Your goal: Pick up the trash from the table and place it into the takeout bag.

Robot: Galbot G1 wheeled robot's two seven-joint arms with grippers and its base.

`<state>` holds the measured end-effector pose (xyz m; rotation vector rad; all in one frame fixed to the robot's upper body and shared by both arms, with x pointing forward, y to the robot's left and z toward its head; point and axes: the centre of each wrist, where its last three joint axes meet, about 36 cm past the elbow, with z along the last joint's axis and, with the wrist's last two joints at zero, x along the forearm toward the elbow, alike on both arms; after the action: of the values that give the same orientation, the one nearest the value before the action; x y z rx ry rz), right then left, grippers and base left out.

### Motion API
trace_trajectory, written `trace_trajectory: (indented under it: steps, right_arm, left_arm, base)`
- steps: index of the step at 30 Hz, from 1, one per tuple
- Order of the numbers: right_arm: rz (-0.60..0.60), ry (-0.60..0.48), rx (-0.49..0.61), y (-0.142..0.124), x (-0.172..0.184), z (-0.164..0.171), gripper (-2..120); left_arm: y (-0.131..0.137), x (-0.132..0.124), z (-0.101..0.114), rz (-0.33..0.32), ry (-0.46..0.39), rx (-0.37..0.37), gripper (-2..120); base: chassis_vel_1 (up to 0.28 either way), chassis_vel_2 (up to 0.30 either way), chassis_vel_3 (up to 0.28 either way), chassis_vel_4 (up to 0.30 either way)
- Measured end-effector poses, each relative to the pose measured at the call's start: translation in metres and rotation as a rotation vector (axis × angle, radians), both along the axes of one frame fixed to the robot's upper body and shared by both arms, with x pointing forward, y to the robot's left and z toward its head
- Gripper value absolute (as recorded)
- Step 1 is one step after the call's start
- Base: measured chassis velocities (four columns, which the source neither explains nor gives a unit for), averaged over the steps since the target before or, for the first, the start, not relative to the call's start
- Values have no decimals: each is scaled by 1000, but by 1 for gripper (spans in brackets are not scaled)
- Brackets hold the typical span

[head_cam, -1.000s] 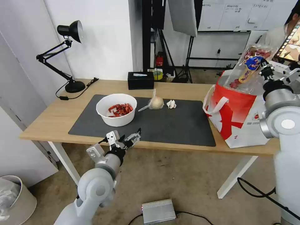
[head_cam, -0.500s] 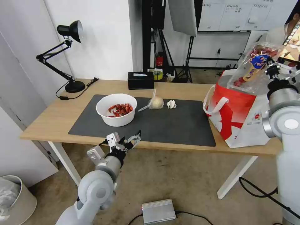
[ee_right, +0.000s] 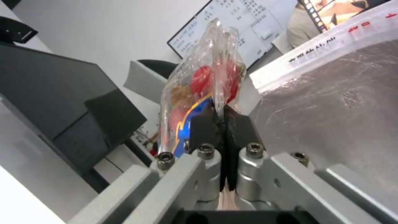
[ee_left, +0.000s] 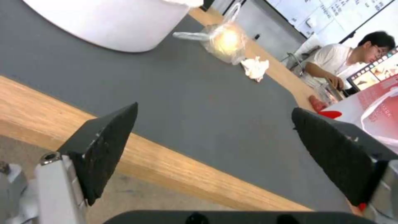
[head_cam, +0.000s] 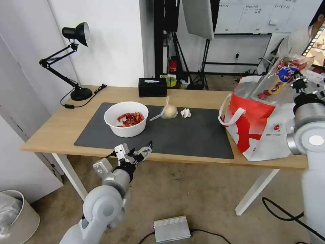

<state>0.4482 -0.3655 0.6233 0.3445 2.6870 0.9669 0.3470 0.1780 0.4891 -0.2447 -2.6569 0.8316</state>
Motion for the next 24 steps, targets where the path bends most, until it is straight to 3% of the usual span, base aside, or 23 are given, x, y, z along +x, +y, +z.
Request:
trace_trajectory:
  steps: [24]
  right_arm:
    - [-9, 52, 55, 1, -1, 4, 0]
  left_arm:
    - [0, 0, 0, -1, -2, -3, 100]
  base:
    - [0, 0, 0, 0]
